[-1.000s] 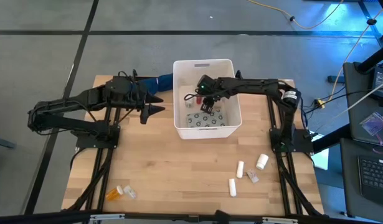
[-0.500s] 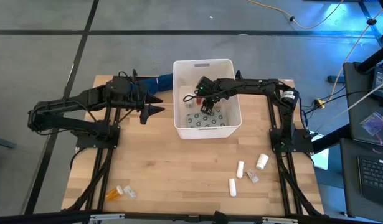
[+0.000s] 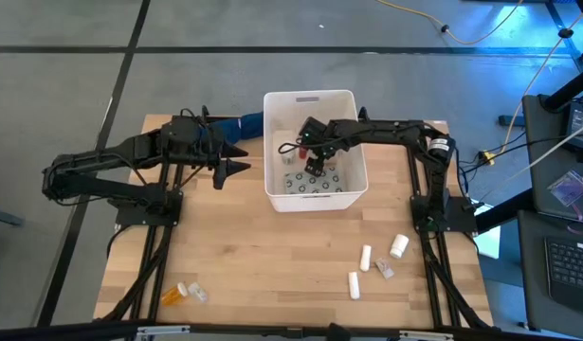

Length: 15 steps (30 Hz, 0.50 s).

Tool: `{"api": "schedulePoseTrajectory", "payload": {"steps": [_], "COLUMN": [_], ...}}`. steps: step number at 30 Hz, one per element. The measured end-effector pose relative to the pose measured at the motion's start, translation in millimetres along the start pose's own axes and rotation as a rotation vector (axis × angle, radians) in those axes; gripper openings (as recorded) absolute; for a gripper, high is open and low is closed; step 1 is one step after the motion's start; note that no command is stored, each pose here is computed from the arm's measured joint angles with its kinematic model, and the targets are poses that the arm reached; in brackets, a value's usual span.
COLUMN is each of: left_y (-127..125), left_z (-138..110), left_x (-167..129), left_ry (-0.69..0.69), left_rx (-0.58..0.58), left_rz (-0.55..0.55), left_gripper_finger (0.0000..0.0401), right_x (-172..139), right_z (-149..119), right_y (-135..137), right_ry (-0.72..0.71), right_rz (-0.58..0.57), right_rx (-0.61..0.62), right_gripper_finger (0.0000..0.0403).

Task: Pick & place medical supplies in basket/bin
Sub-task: Put the left transparent medicine bottle into the bin

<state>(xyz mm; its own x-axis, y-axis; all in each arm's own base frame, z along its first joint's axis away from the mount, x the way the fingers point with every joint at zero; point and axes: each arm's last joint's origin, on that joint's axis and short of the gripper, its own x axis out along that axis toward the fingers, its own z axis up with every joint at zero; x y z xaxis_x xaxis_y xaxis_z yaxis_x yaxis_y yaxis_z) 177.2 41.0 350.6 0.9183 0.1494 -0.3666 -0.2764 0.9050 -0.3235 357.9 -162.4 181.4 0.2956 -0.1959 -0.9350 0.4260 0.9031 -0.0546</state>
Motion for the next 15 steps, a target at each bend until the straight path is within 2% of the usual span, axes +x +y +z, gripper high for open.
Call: {"api": "schedulePoseTrajectory", "payload": {"steps": [7, 15], "left_y": [-0.1, 0.0], "left_z": [0.0, 0.0], "left_x": [-0.1, -0.1], "left_ry": [-0.001, -0.001], "left_rx": [0.0, 0.0], "left_rz": [0.0, 0.0], "left_gripper_finger": [0.0212, 0.0212], "right_x": [-17.3, -56.2], "right_z": [9.1, 33.0], "right_y": [-0.8, -2.2], "right_ry": [0.005, -0.021], "right_rz": [0.009, 0.012], "right_rx": [0.0, 0.03], "right_gripper_finger": [0.0296, 0.0296]}}
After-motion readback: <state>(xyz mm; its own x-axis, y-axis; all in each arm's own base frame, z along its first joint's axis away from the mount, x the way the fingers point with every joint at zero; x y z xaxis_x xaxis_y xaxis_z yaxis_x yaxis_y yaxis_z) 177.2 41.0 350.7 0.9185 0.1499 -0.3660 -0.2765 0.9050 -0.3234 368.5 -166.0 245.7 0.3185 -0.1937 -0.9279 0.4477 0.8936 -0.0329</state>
